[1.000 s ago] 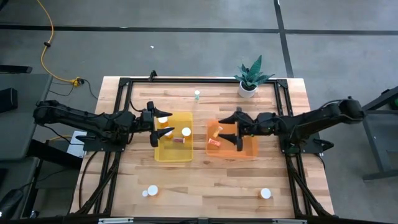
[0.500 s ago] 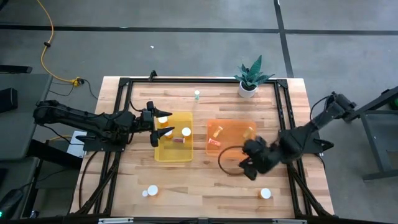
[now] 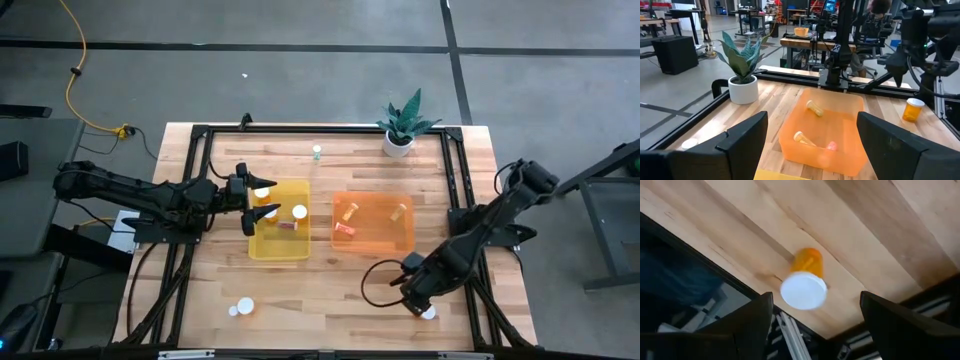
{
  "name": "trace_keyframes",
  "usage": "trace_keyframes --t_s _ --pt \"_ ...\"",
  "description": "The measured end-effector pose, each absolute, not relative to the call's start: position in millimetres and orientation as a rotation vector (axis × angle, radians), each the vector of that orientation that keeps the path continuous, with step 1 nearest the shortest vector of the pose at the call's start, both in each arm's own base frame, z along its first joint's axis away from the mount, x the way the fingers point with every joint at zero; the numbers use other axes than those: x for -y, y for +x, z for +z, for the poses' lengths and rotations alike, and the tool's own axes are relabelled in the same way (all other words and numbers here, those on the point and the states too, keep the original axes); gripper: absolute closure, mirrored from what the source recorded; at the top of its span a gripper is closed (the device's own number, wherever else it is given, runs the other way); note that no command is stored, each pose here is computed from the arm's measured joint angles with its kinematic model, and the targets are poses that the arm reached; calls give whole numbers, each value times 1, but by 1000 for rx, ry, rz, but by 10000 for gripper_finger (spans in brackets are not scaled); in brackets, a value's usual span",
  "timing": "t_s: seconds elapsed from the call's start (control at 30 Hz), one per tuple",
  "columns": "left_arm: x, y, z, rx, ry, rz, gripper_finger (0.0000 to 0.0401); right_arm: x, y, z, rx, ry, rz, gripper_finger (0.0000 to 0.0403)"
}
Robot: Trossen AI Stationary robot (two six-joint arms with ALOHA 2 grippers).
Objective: Pick and place medicine bottles into bin by pill shape (circle, oval)
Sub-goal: Put the right large orange capsule bottle into the yellow bin
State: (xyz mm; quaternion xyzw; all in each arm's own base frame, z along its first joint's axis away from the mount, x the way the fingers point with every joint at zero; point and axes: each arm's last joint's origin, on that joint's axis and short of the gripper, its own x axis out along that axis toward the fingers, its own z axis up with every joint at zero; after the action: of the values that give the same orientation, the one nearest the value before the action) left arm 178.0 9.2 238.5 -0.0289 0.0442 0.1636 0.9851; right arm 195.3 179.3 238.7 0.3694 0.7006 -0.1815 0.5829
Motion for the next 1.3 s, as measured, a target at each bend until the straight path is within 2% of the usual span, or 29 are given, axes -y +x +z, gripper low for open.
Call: trace_keyframes --t_s 0.17,0.6,1.3 --pt "-9 178 239 -89 -58 329 107 -184 201 232 -1632 921 -471 111" --pt "-9 178 239 -88 -61 329 107 -204 211 194 -1864 918 -486 111" --pt "-9 178 239 -88 -58 328 107 -209 221 170 -1935 858 -441 114"
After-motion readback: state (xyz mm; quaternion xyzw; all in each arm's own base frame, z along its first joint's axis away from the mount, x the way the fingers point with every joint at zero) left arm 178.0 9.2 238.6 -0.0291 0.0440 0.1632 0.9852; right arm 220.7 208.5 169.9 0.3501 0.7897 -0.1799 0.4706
